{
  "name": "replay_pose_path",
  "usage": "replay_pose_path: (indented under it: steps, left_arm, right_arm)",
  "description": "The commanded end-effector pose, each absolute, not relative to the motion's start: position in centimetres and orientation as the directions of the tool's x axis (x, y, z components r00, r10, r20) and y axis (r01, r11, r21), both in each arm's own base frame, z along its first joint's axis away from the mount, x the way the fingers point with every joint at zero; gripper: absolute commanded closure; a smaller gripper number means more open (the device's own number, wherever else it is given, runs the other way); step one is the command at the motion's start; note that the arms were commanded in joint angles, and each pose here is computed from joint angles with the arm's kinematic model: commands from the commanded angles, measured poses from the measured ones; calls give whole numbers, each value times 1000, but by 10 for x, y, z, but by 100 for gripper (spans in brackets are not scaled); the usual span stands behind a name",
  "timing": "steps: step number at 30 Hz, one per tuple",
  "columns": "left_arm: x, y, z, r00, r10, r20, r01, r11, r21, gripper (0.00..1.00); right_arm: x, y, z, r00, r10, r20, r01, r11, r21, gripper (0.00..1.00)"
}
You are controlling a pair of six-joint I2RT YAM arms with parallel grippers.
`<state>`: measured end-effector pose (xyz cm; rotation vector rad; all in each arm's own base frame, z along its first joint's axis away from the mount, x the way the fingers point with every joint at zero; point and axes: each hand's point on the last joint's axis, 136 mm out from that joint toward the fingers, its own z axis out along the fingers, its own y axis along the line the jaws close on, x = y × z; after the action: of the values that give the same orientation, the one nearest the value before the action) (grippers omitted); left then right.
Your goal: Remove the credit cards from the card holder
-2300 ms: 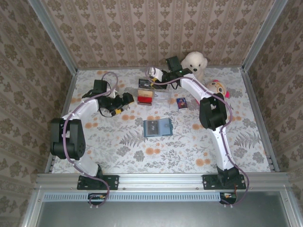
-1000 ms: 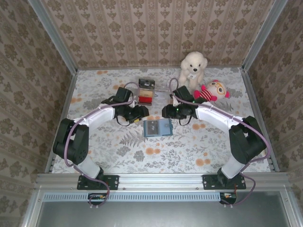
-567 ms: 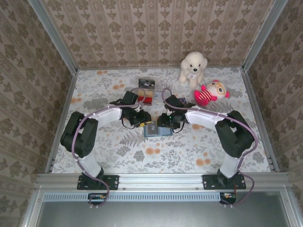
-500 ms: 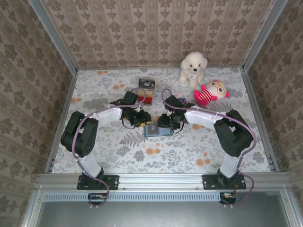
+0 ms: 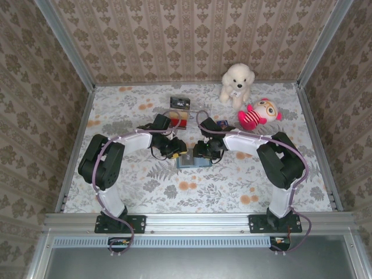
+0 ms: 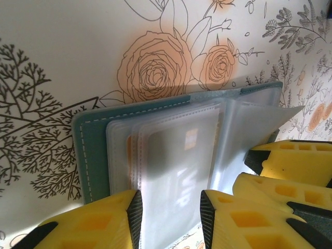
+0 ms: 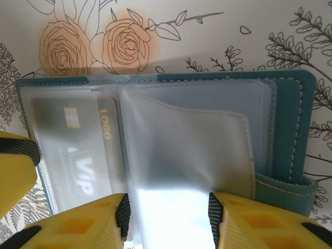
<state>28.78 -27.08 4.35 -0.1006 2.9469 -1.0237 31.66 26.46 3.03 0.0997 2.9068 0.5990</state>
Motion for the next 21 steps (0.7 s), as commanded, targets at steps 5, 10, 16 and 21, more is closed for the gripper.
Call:
replay_pose_path:
  steps: [5,10,16,21]
  left_arm:
    - [282,-270,36,-998,-49,27,-56,782,-621,65]
    - [281,-264,34,-998,-54,33,-63,793,-607,61]
    - [280,-264,45,-999,-52,15,-50,786,-616,62]
    - [281,-264,38,-998,-59,28,-64,789,-611,61]
  right_arm:
    - [315,261,24,-986,91,-140,35,933,359,53]
    - [314,259,22,-987,95,-133,44,937,347,53]
    - [313,254,16,-988,100,-121,57,947,317,55]
    - [313,254,15,-988,101,-118,60,947,315,55]
